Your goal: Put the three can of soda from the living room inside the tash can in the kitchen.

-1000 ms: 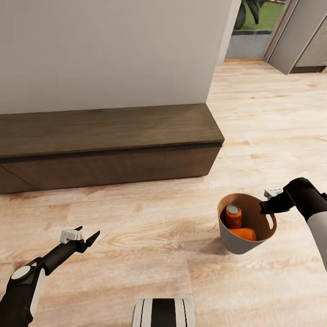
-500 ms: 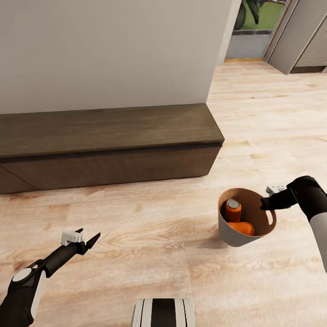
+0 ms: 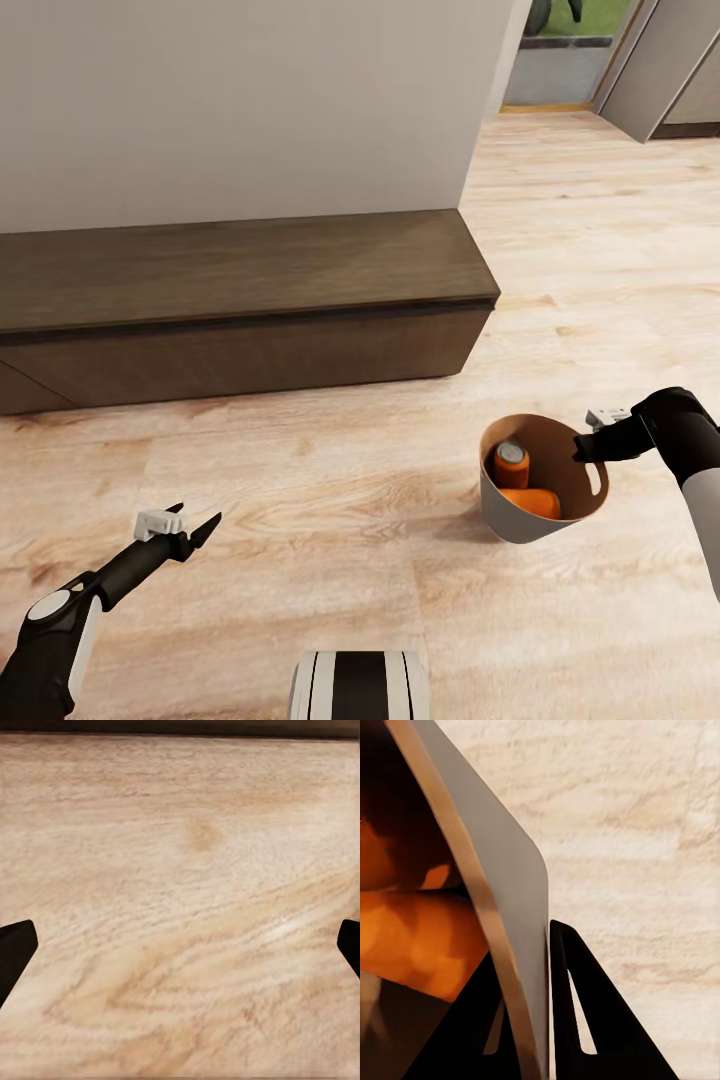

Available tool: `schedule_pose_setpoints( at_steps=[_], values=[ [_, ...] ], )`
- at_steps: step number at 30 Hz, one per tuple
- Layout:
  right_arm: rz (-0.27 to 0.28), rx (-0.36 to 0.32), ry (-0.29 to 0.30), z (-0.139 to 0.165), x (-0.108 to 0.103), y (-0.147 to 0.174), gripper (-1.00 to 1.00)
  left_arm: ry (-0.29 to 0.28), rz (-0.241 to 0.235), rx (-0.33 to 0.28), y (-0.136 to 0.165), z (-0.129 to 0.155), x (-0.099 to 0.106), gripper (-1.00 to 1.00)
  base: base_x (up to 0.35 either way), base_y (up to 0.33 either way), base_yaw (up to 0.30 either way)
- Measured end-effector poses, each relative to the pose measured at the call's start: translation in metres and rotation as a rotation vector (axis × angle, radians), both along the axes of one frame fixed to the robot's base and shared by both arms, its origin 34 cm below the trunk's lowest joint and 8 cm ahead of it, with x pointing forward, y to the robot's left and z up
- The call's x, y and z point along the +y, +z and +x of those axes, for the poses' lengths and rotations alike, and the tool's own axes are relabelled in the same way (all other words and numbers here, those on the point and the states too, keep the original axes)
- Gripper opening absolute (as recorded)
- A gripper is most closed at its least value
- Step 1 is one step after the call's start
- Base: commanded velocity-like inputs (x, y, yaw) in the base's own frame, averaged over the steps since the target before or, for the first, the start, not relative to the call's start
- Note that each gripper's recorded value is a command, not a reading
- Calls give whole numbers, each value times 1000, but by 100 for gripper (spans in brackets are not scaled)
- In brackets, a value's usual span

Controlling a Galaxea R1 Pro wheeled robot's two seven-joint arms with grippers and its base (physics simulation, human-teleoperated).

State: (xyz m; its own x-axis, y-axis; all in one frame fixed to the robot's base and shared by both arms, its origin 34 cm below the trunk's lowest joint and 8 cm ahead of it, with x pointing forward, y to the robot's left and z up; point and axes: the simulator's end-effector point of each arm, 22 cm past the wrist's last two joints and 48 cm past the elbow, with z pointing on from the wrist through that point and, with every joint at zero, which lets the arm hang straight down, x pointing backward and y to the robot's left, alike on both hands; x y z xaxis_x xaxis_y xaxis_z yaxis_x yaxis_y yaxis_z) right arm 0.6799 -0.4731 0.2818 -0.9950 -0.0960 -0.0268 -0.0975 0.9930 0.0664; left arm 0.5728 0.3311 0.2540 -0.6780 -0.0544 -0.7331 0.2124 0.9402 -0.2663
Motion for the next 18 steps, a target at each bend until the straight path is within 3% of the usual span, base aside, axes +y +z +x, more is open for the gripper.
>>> schedule_pose_setpoints(
  at_steps=[12, 18],
  values=[
    [3, -1, -2, 0, 1, 0, -100, 1, -1, 0, 0, 0, 0, 100, 0, 0, 0],
    [19, 8, 21, -2, 4, -15, -100, 0, 1, 25, -13, -6, 0, 100, 0, 0, 0]
  ],
)
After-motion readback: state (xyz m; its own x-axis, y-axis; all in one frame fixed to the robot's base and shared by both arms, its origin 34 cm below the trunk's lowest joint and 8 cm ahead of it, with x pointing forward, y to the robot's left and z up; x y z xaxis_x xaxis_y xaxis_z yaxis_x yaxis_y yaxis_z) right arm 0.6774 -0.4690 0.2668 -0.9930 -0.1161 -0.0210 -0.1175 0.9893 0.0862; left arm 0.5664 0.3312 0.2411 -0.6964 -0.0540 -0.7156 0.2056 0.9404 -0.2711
